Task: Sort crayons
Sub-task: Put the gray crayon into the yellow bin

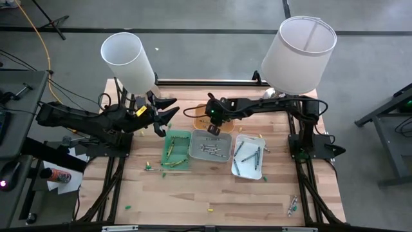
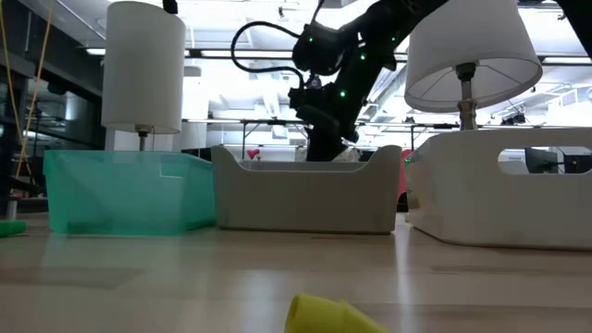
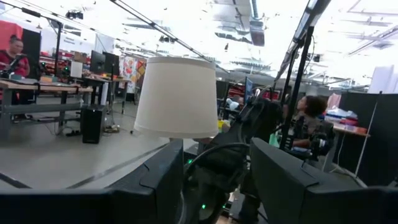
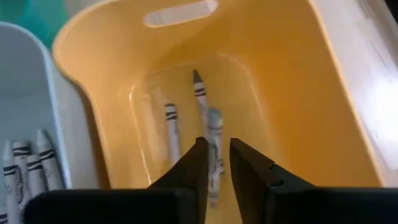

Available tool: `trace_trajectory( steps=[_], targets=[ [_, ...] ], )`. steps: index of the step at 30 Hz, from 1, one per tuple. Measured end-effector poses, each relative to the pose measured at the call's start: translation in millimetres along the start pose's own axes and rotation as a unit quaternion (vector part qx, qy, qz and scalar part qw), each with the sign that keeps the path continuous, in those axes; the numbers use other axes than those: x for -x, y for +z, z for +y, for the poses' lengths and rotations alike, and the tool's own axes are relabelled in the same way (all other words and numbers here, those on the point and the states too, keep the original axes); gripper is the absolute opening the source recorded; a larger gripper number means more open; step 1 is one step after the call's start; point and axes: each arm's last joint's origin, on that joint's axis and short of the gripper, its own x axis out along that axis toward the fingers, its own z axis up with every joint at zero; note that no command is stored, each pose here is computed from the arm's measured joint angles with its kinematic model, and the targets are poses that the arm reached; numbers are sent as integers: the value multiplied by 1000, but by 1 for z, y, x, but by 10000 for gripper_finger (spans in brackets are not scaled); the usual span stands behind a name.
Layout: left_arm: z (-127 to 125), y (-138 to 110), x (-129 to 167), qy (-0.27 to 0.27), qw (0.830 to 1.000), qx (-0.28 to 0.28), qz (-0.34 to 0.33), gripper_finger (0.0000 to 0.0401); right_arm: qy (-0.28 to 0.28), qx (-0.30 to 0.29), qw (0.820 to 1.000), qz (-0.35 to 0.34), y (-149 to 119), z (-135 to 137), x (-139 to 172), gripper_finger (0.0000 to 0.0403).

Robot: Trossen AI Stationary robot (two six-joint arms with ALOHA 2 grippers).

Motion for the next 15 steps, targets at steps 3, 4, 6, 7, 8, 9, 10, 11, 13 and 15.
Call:
trace_trajectory(
  steps=[3, 4, 6, 7, 8, 9, 10, 11, 13, 15],
  targets=[
    [0, 0, 0, 0, 1000, 4, 0, 172, 0, -1, 1000, -1, 0, 0, 0, 73],
    [0, 0, 0, -1, 1000, 5, 0, 172, 0, -3, 1000, 0, 0, 0, 0, 78],
    [-1, 0, 0, -11, 1000, 5, 1, 172, 4, -20, 1000, 1, 0, 0, 2, 92],
    [-1, 0, 0, -19, 1000, 5, 1, 172, 10, -30, 1000, 2, 0, 0, 4, 101],
    [-2, 0, 0, -27, 1000, 5, 2, 172, 17, -40, 999, 5, 1, 0, 7, 112],
    [-2, 1, 1, -37, 999, 5, 2, 172, 18, -46, 999, 7, 2, 0, 13, 123],
    [-2, 3, 3, -46, 999, 7, -1, 172, 20, -49, 999, 1, 5, -1, 20, 133],
    [-1, 6, 4, -56, 998, 9, -6, 172, 26, -49, 998, -9, 9, 0, 29, 144],
    [0, 10, 8, -69, 997, 11, -9, 172, 39, -49, 997, -36, 15, 1, 54, 162],
    [2, 13, 14, -77, 997, 8, -2, 172, 52, -50, 995, -66, 15, 5, 82, 177]
  ],
)
